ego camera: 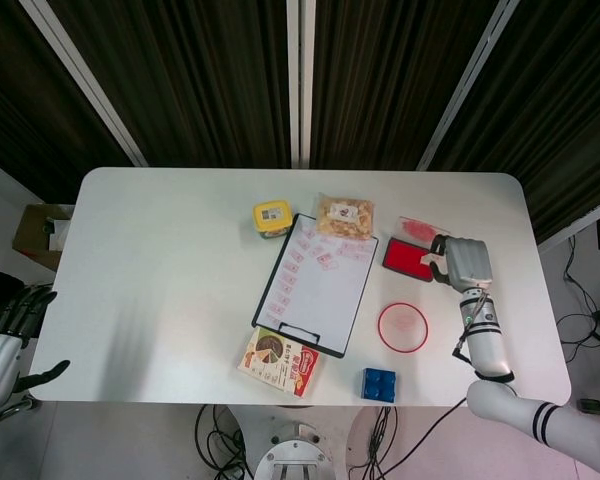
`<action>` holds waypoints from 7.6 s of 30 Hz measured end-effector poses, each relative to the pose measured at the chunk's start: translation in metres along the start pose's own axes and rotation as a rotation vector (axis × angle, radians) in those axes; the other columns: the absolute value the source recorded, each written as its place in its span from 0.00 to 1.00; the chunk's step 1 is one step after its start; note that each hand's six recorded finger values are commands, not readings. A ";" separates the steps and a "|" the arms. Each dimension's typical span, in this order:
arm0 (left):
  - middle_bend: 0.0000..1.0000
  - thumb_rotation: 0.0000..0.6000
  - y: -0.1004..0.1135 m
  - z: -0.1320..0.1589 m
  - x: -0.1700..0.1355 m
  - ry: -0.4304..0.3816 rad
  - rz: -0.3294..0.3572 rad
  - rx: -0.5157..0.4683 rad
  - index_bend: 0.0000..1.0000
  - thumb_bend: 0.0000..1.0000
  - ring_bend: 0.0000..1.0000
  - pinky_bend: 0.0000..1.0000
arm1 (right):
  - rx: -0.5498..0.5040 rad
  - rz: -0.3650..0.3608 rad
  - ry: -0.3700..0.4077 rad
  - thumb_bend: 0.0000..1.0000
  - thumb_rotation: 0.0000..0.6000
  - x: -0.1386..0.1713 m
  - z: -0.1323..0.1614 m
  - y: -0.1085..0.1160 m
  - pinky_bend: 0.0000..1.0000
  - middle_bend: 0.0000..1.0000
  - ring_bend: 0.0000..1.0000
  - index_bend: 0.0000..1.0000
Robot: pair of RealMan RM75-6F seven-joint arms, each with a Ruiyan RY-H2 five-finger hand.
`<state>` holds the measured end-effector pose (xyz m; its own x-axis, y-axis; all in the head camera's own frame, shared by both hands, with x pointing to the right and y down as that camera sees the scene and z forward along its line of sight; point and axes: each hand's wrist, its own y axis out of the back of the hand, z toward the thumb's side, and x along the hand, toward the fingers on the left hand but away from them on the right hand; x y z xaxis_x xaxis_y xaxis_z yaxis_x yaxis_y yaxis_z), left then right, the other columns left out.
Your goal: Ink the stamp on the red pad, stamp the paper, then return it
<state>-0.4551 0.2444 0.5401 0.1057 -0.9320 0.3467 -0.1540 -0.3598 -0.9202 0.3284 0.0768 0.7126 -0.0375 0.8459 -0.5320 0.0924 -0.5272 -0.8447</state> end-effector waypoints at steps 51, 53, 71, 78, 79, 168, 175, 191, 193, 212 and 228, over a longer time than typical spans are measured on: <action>0.09 1.00 0.001 -0.008 0.002 0.019 -0.002 0.002 0.10 0.00 0.07 0.16 | 0.078 0.116 -0.058 0.54 1.00 -0.040 0.015 -0.051 1.00 0.82 0.98 0.94; 0.09 1.00 0.002 -0.008 0.002 0.019 -0.001 0.002 0.10 0.00 0.07 0.16 | 0.080 0.116 -0.058 0.54 1.00 -0.040 0.015 -0.052 1.00 0.82 0.98 0.94; 0.09 1.00 0.002 -0.009 0.001 0.021 0.011 -0.009 0.10 0.00 0.07 0.16 | -0.058 -0.016 0.081 0.53 1.00 -0.012 0.056 0.005 1.00 0.82 0.98 0.94; 0.09 1.00 0.004 -0.008 -0.003 0.015 0.017 -0.009 0.10 0.00 0.07 0.16 | -0.017 -0.008 0.140 0.53 1.00 0.002 0.094 0.008 1.00 0.82 0.98 0.94; 0.09 1.00 0.005 -0.008 -0.004 0.017 0.018 -0.009 0.10 0.00 0.07 0.16 | -0.011 -0.004 0.138 0.53 1.00 0.001 0.097 0.005 1.00 0.82 0.98 0.94; 0.09 1.00 0.005 -0.028 -0.007 0.043 0.008 -0.022 0.10 0.00 0.07 0.16 | 0.016 0.134 -0.007 0.53 1.00 -0.027 0.147 -0.081 1.00 0.80 0.98 0.93; 0.09 1.00 0.006 -0.029 -0.008 0.045 0.010 -0.022 0.10 0.00 0.07 0.16 | 0.019 0.131 -0.005 0.53 1.00 -0.027 0.147 -0.082 1.00 0.80 0.98 0.93; 0.09 1.00 0.009 -0.020 -0.006 0.024 0.009 -0.007 0.10 0.00 0.07 0.16 | -0.094 0.074 0.038 0.53 1.00 -0.020 0.150 -0.047 1.00 0.80 0.98 0.93; 0.09 1.00 0.008 -0.017 -0.006 0.021 0.008 -0.005 0.10 0.00 0.07 0.16 | -0.118 0.053 0.057 0.53 1.00 -0.015 0.150 -0.035 1.00 0.80 0.98 0.93; 0.09 1.00 0.002 -0.001 -0.005 0.005 -0.002 0.001 0.10 0.00 0.07 0.16 | -0.024 0.022 0.341 0.52 1.00 0.056 0.061 -0.015 1.00 0.80 0.98 0.93; 0.09 1.00 0.000 0.000 -0.005 0.004 -0.007 0.000 0.10 0.00 0.07 0.16 | 0.068 0.097 0.376 0.52 1.00 0.089 0.002 -0.066 1.00 0.80 0.98 0.93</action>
<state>-0.4553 0.2486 0.5383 0.1029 -0.9297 0.3537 -0.1530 -0.3661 -0.9179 0.3165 0.1868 0.7210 0.3366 0.7559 -0.5616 0.0114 -0.5996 -0.8002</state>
